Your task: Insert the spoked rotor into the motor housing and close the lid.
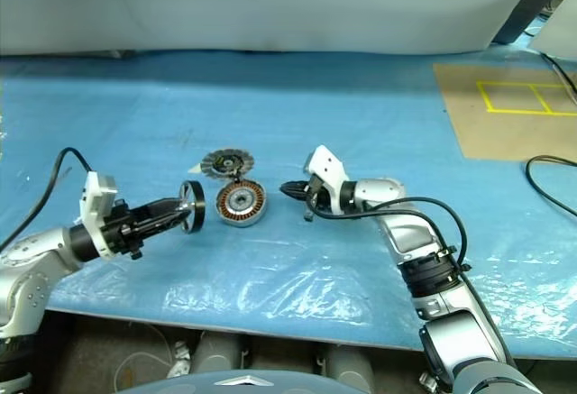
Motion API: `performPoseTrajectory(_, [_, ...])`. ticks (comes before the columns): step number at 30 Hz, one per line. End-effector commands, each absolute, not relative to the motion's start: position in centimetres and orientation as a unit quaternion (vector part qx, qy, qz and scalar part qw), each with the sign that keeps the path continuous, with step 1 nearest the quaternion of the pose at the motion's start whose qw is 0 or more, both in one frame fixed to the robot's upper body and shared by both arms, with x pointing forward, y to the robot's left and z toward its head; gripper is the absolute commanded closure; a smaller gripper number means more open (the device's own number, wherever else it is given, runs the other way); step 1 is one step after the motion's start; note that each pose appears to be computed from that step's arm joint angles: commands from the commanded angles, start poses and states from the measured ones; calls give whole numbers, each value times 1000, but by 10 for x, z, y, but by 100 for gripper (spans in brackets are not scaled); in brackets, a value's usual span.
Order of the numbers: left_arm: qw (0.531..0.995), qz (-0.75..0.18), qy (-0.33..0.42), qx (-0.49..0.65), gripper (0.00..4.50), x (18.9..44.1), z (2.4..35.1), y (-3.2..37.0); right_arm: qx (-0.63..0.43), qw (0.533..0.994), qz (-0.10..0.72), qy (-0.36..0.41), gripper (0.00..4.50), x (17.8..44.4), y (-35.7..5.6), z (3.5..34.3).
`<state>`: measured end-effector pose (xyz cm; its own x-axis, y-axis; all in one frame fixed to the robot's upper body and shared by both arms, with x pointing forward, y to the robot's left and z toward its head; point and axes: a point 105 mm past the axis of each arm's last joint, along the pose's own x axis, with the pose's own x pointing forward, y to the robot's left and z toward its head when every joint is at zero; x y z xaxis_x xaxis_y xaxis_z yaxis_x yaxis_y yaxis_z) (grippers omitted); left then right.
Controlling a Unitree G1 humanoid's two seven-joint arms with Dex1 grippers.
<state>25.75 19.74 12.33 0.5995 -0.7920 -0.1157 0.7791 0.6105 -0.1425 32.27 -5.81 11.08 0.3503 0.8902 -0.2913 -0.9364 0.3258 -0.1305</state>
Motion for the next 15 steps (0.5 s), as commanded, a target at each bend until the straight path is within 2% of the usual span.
performPoseTrajectory(1, [901,-429,58,-31,318,262,123,185,-154,788,594,59,450,317,-50,118])
performPoseTrajectory(5, [901,-429,52,-36,318,267,119,175,-148,776,611,60,450,310,-48,117])
performPoseTrajectory(8, [902,-428,47,-29,318,273,118,170,-183,761,618,71,450,306,-50,104])
performPoseTrajectory(15, [902,-430,32,-33,318,282,120,161,-179,761,619,73,450,304,-51,103])
